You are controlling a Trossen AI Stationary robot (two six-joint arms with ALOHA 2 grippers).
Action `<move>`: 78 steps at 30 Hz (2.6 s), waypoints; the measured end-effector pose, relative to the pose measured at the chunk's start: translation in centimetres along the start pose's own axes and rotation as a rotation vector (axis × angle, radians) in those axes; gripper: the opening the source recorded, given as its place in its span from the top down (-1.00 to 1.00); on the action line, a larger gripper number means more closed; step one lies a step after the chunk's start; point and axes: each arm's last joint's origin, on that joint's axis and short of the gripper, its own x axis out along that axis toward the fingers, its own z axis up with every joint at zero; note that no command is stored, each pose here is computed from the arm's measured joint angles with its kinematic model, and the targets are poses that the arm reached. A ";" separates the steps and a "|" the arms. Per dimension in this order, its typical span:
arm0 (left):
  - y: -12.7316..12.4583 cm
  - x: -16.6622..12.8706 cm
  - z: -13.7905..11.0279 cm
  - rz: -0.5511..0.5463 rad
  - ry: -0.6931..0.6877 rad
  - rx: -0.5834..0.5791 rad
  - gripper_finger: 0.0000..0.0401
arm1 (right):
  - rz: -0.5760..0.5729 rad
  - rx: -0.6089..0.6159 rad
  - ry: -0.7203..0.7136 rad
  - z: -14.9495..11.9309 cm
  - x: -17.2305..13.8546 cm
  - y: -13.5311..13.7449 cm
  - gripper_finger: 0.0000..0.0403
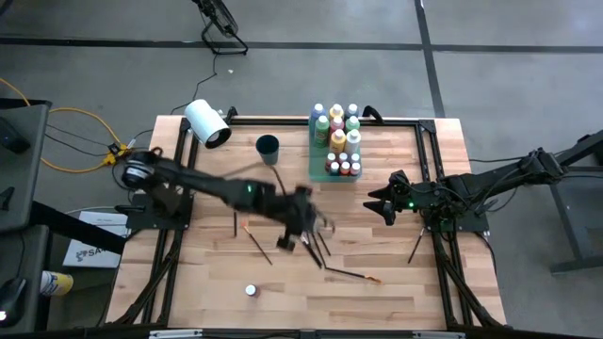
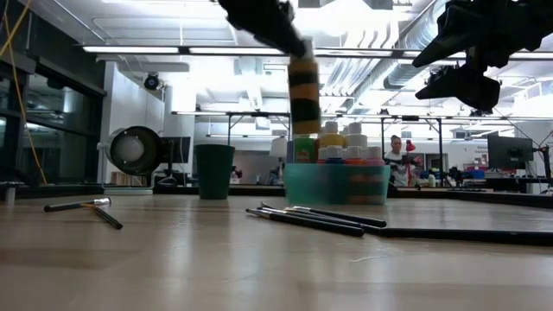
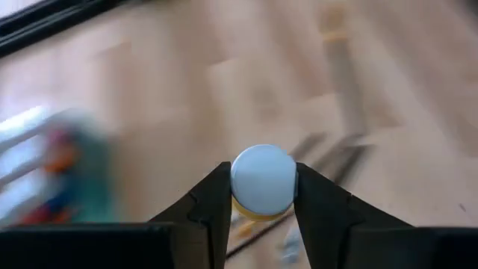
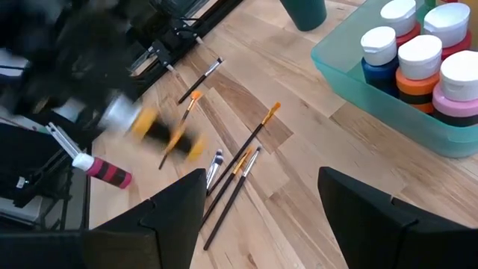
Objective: Pick & Place Paint Supplies
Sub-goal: Put the yellow small paint bottle into the green bin
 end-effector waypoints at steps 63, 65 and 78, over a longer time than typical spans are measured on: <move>17.2 8.2 -9.9 0.086 0.035 -0.355 0.39 | 0.000 0.000 0.000 0.0 0.0 0.0 -0.25; 17.2 8.2 -9.9 0.084 0.035 -0.340 0.39 | 0.001 0.000 0.000 0.0 0.0 0.0 -0.25; 17.1 7.9 -9.4 0.119 0.067 -0.213 -0.05 | 0.001 0.000 0.000 0.0 0.0 0.0 -0.25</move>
